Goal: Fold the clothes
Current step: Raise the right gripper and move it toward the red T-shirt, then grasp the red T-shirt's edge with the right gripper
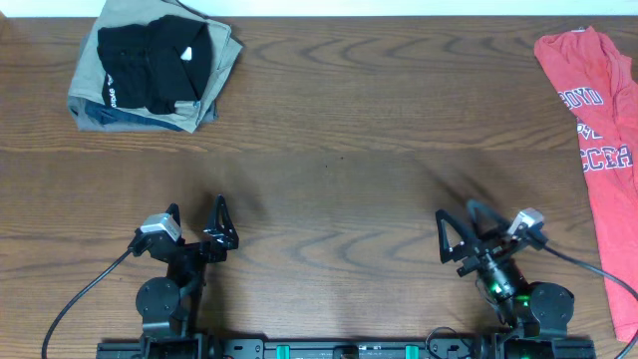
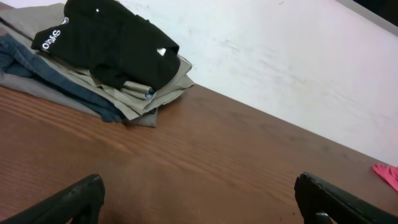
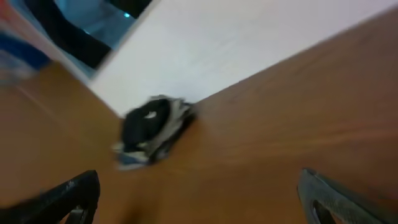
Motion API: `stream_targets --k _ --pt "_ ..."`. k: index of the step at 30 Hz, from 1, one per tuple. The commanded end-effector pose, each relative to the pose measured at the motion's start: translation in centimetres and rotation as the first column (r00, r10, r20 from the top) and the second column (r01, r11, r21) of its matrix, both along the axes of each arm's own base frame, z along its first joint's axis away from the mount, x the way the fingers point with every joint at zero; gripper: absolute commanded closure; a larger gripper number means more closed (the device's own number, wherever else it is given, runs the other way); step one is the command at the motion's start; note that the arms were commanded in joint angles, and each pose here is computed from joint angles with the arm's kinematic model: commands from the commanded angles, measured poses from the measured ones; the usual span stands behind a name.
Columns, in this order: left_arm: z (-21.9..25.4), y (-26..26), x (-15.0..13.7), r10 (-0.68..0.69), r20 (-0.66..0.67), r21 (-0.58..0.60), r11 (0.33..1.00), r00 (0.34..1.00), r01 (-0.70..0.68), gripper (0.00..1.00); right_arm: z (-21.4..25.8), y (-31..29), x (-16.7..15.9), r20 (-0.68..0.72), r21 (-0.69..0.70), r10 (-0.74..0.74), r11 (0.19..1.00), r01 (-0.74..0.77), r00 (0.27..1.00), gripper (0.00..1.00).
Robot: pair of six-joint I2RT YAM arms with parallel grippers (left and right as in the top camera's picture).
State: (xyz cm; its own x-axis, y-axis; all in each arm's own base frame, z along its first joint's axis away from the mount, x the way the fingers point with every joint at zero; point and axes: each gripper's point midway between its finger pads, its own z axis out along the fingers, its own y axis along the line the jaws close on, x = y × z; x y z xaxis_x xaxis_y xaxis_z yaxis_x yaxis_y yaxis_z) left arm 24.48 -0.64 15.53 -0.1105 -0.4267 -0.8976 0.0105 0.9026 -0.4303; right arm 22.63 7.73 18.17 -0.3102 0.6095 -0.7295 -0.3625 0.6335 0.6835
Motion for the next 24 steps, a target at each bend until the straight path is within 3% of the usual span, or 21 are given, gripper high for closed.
stream_targets --k 1,6,9,12,17,21,24 --pt "-1.5 -0.1 -0.1 -0.01 -0.045 -0.006 1.0 0.999 0.01 0.02 1.3 0.7 -0.5 -0.039 0.179 0.062 0.982 -0.054 0.997 0.01" --pt "-1.5 -0.1 -0.1 -0.01 -0.045 -0.006 1.0 0.999 0.01 0.02 8.4 -0.6 -1.6 0.3 0.124 -0.03 0.992 -0.007 0.954 0.01" --pt "-1.5 -0.1 -0.1 -0.01 -0.045 -0.005 1.0 0.999 0.01 0.02 11.2 -2.8 -1.5 0.359 0.158 -0.171 0.98 0.121 0.918 0.01" --pt "-1.5 -0.1 -0.1 -0.01 -0.045 -0.006 1.0 0.999 0.01 0.02 13.9 -4.0 -1.3 0.416 0.055 -0.25 0.967 0.251 0.874 0.01" --pt "-1.5 -0.1 -0.1 -0.01 -0.045 -0.006 1.0 0.999 0.01 0.02 16.3 -7.1 2.0 0.341 -0.2 -0.395 0.856 0.476 0.853 0.01" --pt "-1.5 -0.1 -0.1 -0.01 -0.045 -0.006 1.0 0.999 0.01 0.02 17.3 -11.7 5.6 0.206 -0.395 -0.591 0.679 0.619 0.78 0.01" --pt "-1.5 -0.1 -0.1 -0.01 -0.045 -0.006 1.0 0.999 0.01 0.02 17.7 -15.1 8.3 0.119 -0.558 -0.703 0.537 0.633 0.701 0.01"
